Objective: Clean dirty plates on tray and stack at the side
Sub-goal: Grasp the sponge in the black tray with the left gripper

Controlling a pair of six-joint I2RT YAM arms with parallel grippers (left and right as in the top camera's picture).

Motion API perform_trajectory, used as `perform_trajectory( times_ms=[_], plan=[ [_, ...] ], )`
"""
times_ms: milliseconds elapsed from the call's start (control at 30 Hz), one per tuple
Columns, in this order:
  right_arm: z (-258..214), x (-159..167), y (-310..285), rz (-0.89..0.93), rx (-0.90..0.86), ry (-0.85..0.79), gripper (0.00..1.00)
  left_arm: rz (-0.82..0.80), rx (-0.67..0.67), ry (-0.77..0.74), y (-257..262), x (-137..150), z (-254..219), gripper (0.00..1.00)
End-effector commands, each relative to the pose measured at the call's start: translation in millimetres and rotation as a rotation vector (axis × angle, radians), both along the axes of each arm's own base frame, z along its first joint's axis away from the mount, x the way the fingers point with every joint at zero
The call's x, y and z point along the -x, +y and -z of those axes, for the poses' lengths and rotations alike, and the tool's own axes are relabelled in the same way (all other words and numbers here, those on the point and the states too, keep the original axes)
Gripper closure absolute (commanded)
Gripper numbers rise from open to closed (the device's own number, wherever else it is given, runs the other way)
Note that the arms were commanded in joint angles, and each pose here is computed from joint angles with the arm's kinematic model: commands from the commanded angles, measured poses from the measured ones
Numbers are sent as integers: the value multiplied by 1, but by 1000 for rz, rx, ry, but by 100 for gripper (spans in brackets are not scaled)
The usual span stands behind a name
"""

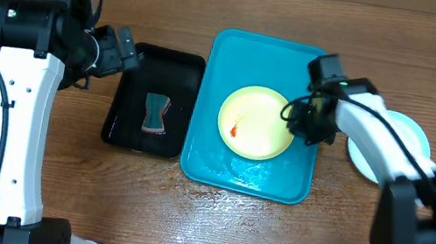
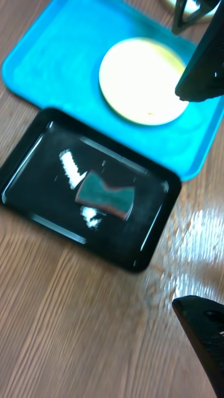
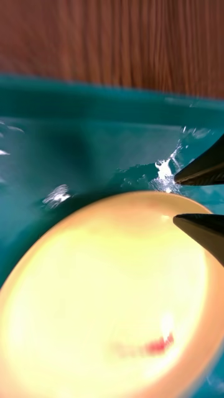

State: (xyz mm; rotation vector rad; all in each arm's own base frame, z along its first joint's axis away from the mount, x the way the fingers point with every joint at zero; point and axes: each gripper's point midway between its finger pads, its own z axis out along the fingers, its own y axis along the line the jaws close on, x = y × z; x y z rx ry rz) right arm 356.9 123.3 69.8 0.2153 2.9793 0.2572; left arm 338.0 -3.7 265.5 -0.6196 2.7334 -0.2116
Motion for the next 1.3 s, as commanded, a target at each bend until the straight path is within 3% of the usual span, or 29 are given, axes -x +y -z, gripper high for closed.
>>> perform_trajectory(
  times_ms=[0,133,233,300,400,533,633,733,900,1033,1133,1267],
  plan=[
    [-56,-8,-6,-110,33,-188,77,56,85,-10,-21,1,-4,0],
    [-66,-3,0,-135,-5,-201,63,125,7,68,-28,5,23,2],
    [-64,5,5,-189,-26,-178,77,155,-69,160,-31,9,55,5],
    [-64,5,5,-192,-25,-175,79,177,-106,222,-35,9,82,9],
    [-64,5,4,-192,-24,-175,78,197,-114,303,-41,9,123,23],
    [-63,7,3,-191,-20,-165,74,148,-109,406,-39,10,171,31],
    [-63,8,3,-187,-21,-163,73,147,-112,473,-38,8,203,47],
    [-63,9,3,-188,-20,-159,72,148,-114,503,-39,3,226,56],
    [-63,9,3,-143,-30,-148,76,151,-118,500,-40,-8,249,57],
    [-77,5,1,-73,-54,-175,85,152,-118,505,-40,-10,257,73],
    [-109,1,0,-81,-72,-283,85,155,-119,505,-40,-10,257,96],
    [-160,10,-15,-55,-41,-446,81,155,-123,505,-39,-10,257,96]
  ],
)
